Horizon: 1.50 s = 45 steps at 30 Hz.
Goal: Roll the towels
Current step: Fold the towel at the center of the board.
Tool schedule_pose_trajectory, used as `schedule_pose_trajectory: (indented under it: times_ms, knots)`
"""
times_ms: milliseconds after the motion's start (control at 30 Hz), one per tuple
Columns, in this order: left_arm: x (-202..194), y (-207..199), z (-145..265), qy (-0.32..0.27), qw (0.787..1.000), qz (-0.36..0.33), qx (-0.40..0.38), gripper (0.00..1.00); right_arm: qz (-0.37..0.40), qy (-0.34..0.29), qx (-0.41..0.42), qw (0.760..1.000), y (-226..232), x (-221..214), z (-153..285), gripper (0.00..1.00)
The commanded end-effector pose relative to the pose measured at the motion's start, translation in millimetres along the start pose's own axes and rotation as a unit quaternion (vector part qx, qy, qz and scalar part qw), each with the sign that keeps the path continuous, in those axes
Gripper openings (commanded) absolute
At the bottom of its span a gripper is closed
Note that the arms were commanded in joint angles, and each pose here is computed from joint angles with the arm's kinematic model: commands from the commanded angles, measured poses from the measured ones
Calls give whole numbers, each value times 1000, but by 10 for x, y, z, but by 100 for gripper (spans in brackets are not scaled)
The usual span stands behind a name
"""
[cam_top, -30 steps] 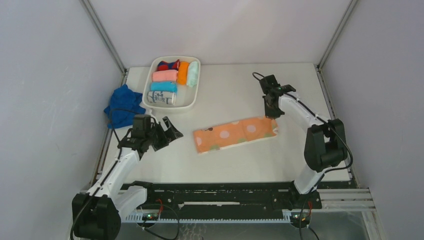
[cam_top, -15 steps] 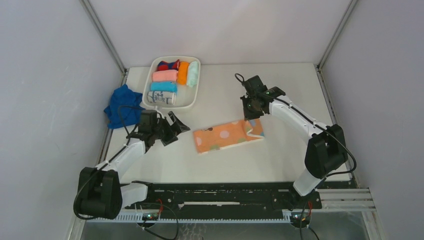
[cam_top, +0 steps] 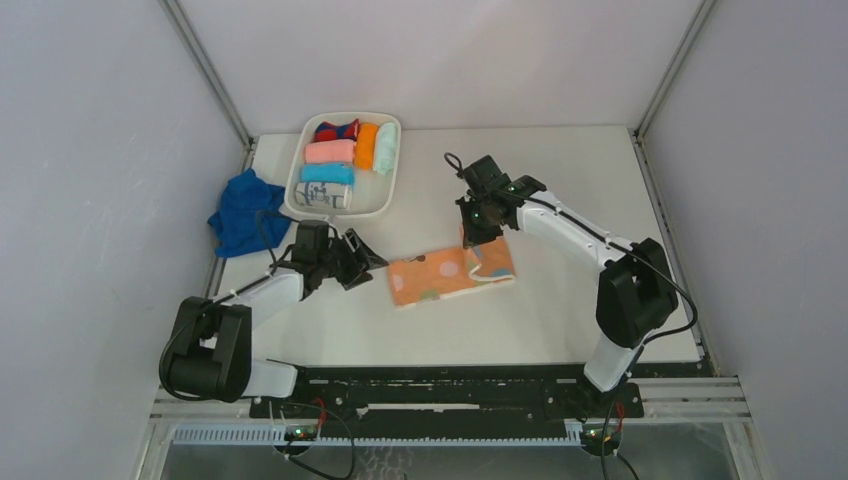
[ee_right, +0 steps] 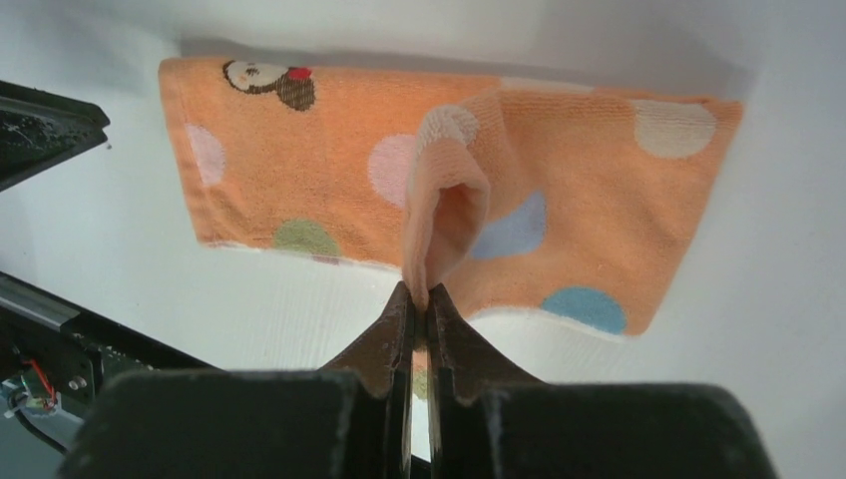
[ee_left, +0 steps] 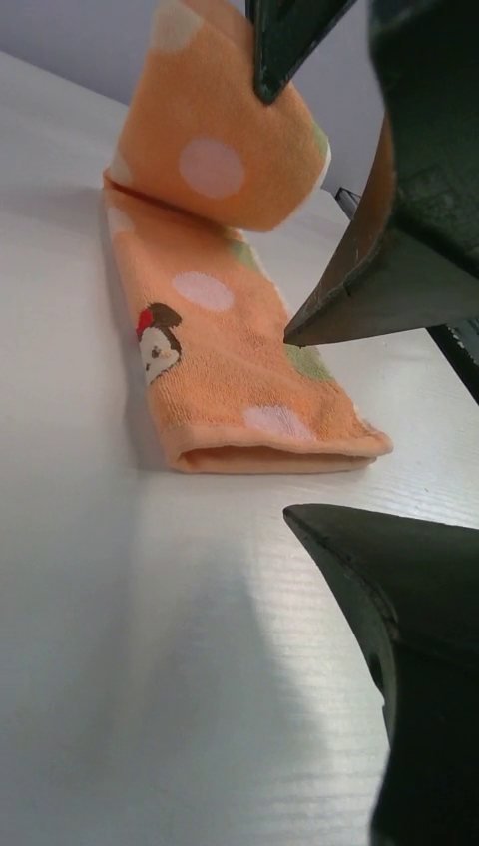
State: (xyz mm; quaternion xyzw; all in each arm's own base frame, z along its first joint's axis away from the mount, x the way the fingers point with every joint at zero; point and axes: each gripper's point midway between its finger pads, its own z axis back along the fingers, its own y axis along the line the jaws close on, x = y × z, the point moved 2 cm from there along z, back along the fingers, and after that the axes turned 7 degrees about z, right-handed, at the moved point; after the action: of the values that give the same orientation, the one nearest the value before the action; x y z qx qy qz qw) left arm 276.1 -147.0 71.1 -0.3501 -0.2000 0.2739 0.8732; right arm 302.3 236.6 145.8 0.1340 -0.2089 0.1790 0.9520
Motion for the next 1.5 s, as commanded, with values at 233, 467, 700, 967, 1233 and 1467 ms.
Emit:
schedule_pose_trajectory:
  times_ms: [233, 467, 700, 967, 1233, 1467]
  knots:
    - [-146, -389, -74, 33, 995, -14, -88, 49, 6, -16, 39, 999, 308, 131, -74, 0]
    - [-253, -280, -224, 52, 996, -9, -72, 38, 11, -10, 43, 999, 373, 97, -101, 0]
    - [-311, 34, -369, 55, 998, 12, -21, 29, 23, -11, 55, 998, 497, 113, -55, 0]
    - [-344, 143, -402, 56, 998, 14, -5, 25, 46, 0, 65, 997, 714, 120, -81, 0]
    - [-366, 137, -389, 55, 998, 11, -5, 24, 71, 18, 76, 994, 982, 99, -172, 0]
    - [-409, 101, -396, 57, 998, 5, -6, 24, 75, 43, 77, 993, 1113, 32, -354, 0]
